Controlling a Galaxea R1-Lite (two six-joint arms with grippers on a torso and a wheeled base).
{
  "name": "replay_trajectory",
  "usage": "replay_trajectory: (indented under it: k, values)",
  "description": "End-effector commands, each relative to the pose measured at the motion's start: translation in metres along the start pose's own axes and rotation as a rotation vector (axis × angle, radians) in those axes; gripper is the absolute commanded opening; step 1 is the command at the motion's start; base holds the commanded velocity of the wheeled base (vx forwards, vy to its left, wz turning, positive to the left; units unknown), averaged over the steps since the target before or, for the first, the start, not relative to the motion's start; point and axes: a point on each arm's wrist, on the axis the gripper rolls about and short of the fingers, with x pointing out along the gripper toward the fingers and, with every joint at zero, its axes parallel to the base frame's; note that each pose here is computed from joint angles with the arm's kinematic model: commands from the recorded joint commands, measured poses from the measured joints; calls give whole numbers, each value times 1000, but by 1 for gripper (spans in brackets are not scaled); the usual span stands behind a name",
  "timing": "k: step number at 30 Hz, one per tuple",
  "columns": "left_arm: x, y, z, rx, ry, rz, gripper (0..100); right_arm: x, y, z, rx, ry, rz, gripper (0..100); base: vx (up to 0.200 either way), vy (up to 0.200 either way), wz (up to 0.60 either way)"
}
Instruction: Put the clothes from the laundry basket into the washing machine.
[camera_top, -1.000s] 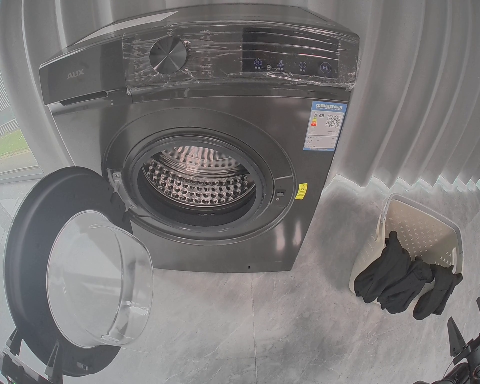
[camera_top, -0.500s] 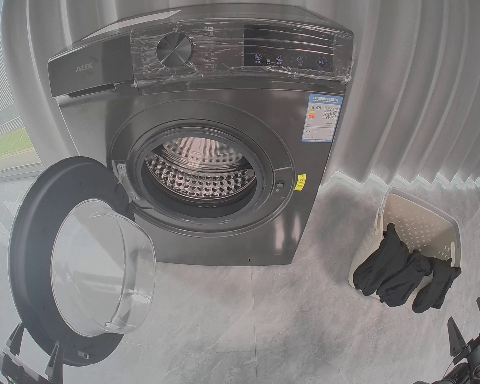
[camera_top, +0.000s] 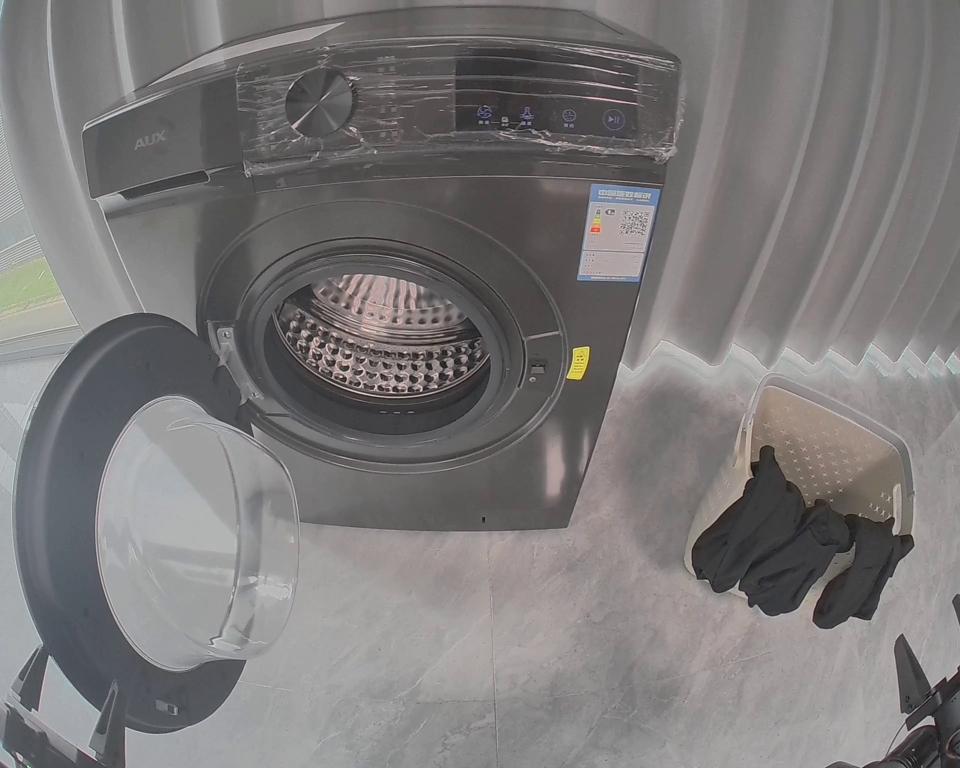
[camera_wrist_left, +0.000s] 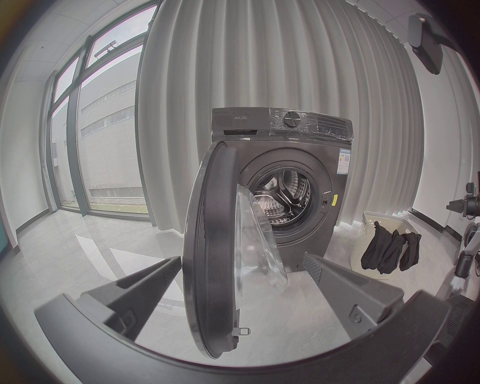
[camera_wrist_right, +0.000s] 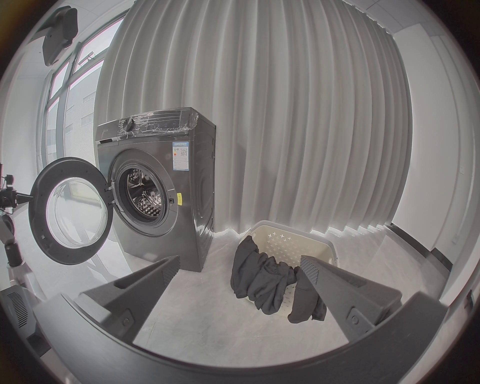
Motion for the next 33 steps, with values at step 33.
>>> replay_trajectory:
  k: [33]
  values:
    - [0,0,-5,0,6,1,100,1,1,-5,-3,20,1,100,-73,-18,0]
